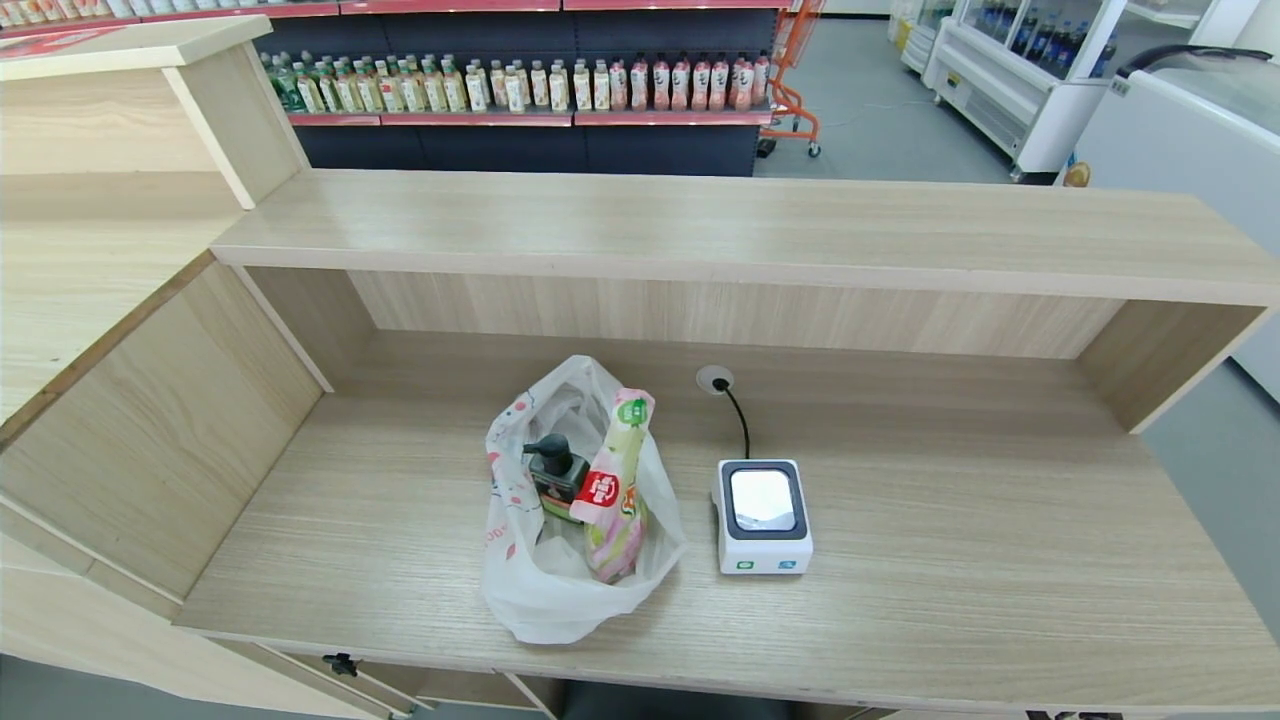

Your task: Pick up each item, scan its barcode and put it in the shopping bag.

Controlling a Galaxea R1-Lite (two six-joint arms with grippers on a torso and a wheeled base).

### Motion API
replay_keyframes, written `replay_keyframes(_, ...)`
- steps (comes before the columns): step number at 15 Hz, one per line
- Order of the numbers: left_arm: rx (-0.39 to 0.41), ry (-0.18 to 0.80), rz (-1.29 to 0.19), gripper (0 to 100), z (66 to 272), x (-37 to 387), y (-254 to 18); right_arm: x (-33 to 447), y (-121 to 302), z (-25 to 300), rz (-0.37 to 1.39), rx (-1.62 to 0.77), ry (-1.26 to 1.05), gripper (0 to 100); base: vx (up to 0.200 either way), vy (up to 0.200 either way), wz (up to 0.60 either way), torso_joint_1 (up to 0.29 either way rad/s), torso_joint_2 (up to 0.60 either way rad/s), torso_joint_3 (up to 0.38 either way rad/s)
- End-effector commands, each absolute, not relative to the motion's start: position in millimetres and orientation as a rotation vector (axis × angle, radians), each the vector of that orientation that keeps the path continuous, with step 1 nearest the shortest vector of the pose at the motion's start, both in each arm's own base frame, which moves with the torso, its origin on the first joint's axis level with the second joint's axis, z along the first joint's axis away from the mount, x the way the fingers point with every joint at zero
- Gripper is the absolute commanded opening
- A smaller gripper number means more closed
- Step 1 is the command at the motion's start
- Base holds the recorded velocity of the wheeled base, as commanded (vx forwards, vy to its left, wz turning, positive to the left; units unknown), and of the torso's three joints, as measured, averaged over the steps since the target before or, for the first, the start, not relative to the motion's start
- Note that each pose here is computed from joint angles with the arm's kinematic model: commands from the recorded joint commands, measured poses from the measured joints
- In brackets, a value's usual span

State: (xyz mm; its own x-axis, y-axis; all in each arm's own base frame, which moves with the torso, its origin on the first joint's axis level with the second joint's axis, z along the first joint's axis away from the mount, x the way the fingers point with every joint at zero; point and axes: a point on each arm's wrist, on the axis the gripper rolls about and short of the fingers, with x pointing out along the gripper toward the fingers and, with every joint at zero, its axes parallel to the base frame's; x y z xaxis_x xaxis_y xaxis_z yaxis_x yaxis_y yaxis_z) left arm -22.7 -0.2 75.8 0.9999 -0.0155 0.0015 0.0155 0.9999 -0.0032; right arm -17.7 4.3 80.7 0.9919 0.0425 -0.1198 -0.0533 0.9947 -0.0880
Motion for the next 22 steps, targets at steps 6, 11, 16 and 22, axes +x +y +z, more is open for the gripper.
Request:
replay_keyframes(6, 0.0, -0.002, -0.017, 100, 75.8, -22.7, -0.2, -17.5, 4.3, 81.0, 0.049, -0.108, 0.119, 100, 0.0, -0.133, 0.0, 0.001, 0.0, 0.002)
replay_keyframes(11, -0.002, -0.002, -0.017, 100, 75.8, -22.7, -0.2, -16.0, 4.1, 75.8, 0.046, -0.112, 0.124, 100, 0.0, 0.0, 0.0, 0.0, 0.0, 0.0)
replay_keyframes(16, -0.002, -0.002, -0.017, 100, 75.8, -22.7, -0.2, -16.1, 4.1, 75.8, 0.048, -0.116, 0.122, 100, 0.0, 0.0, -0.24, -0.039, 0.09, 0.041)
replay_keyframes(22, -0.003, -0.002, -0.017, 100, 75.8, -22.7, -0.2, -16.0, 4.1, 75.5, 0.043, -0.094, 0.123, 100, 0.0, 0.0, 0.0, -0.001, 0.01, 0.003)
